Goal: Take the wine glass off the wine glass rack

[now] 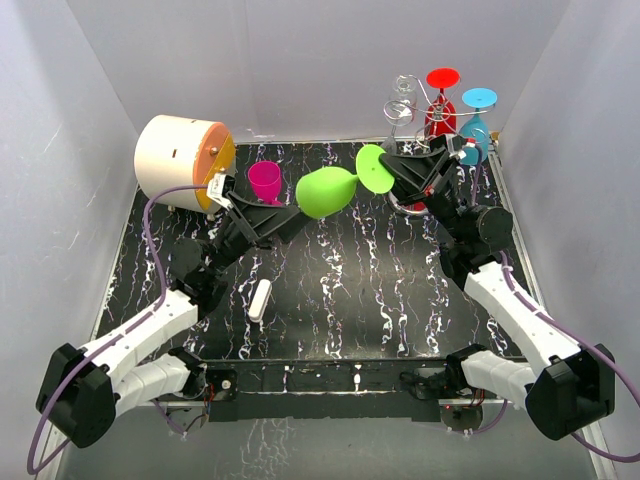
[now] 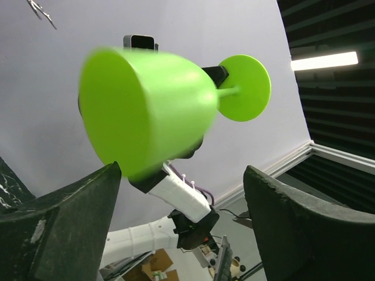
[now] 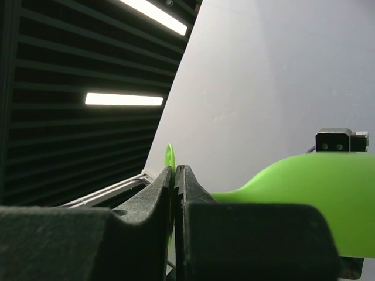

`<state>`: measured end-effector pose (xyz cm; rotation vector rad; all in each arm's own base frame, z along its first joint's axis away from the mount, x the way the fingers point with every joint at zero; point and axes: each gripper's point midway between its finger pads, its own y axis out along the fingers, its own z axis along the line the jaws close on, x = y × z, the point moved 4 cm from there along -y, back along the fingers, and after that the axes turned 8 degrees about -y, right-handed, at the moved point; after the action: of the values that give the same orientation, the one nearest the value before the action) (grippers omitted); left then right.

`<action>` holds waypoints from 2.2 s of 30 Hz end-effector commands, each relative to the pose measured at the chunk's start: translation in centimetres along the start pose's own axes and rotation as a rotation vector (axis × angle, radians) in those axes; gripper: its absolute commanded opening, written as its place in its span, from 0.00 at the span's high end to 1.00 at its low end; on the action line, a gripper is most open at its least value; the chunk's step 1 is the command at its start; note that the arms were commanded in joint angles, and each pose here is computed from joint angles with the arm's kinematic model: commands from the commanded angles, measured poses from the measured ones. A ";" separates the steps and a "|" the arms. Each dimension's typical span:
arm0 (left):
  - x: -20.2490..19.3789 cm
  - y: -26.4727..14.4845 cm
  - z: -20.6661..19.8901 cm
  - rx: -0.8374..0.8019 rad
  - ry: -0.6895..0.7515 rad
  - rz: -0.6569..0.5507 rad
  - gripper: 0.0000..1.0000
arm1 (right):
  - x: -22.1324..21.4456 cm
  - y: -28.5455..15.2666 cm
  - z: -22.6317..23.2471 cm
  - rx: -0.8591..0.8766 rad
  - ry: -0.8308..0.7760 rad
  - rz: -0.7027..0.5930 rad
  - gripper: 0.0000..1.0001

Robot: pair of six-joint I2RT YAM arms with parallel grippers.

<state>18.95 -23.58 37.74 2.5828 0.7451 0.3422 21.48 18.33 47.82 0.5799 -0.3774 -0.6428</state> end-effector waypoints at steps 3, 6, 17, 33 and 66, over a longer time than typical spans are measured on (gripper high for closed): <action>0.0 0.1 -3.0 -0.066 0.119 -0.006 0.12 | -1.4 -0.5 2.5 0.070 -0.003 0.051 1.00; 0.1 -0.1 -2.9 -0.074 0.117 -0.019 0.12 | -1.5 -0.6 2.9 0.080 0.001 0.051 1.00; -0.7 0.0 -5.8 -0.286 0.076 0.057 0.37 | -1.7 -0.9 1.7 0.041 0.008 0.059 1.00; -1.5 0.1 -7.8 -0.344 0.079 0.121 1.00 | -1.7 -1.5 -0.4 0.015 0.010 0.050 0.84; 5.9 -9.8 2.2 1.286 0.633 -0.076 1.00 | 5.3 -10.7 -5.5 -0.891 -0.975 -0.281 0.02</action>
<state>19.39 -16.51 34.61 3.3683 1.5430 0.6763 24.11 12.88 35.26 -0.4615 -0.7155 -1.1358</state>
